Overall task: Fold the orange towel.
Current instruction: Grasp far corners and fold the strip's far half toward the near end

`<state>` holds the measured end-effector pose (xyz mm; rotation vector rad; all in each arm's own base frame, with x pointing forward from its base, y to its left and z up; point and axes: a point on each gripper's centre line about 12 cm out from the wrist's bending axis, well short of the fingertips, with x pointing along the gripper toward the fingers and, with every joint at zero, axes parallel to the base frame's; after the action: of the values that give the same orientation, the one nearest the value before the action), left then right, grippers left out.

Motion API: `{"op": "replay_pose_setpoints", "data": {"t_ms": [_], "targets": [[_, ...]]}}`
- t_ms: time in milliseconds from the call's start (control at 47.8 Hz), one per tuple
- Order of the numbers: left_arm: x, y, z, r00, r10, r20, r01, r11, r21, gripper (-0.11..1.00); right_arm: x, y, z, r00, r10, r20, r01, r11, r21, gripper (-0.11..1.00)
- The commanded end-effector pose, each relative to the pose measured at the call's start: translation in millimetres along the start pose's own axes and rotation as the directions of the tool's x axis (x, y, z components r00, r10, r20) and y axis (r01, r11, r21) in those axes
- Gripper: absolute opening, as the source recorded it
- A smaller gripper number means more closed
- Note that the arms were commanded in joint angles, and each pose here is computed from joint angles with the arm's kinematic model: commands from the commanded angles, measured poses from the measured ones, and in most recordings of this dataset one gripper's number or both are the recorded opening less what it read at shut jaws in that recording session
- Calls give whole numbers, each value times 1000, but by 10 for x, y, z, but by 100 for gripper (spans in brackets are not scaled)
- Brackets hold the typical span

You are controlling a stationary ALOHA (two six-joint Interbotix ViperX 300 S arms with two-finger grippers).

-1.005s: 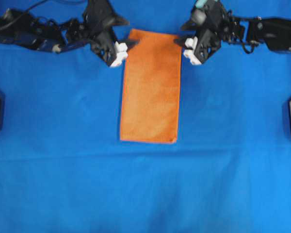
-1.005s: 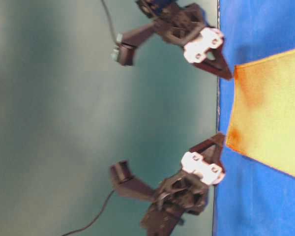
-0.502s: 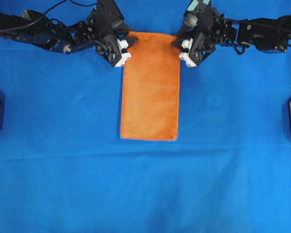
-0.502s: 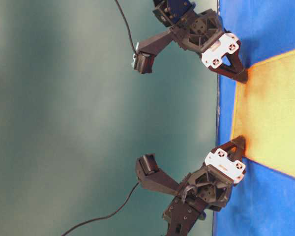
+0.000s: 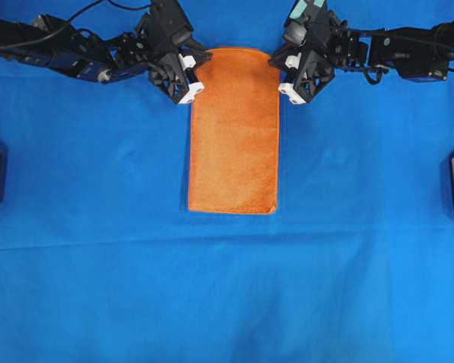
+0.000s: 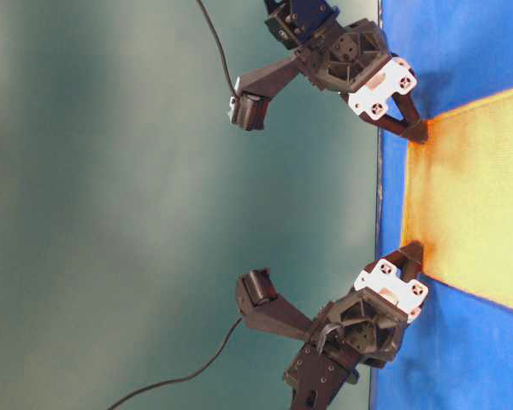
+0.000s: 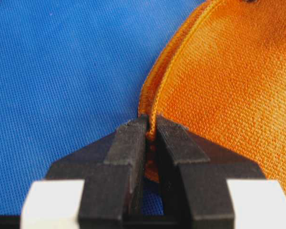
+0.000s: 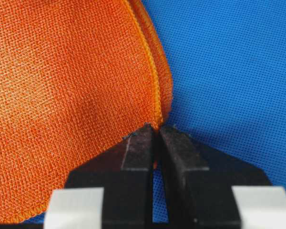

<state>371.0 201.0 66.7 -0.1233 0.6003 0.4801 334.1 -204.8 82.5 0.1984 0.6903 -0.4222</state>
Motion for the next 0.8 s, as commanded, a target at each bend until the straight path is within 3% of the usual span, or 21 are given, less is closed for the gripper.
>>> {"op": "replay_pose_setpoints", "data": {"t_ms": [0, 230, 523, 774], "targets": [[-101, -8, 189, 999, -2, 49, 2, 1000, 3, 3, -88, 1, 189, 999, -3, 55, 3, 1000, -7, 3], [-243, 93, 481, 992, 19, 128, -22, 1000, 18, 3, -231, -145, 374, 995, -46, 94, 46, 999, 2, 3], [-239, 328, 635, 986, 67, 151, -73, 997, 38, 3, -276, -292, 508, 991, -89, 104, 91, 996, -18, 3], [-292, 270, 752, 986, 53, 157, -64, 996, 63, 3, -348, -299, 598, 988, -99, 121, 102, 995, -20, 3]]}}
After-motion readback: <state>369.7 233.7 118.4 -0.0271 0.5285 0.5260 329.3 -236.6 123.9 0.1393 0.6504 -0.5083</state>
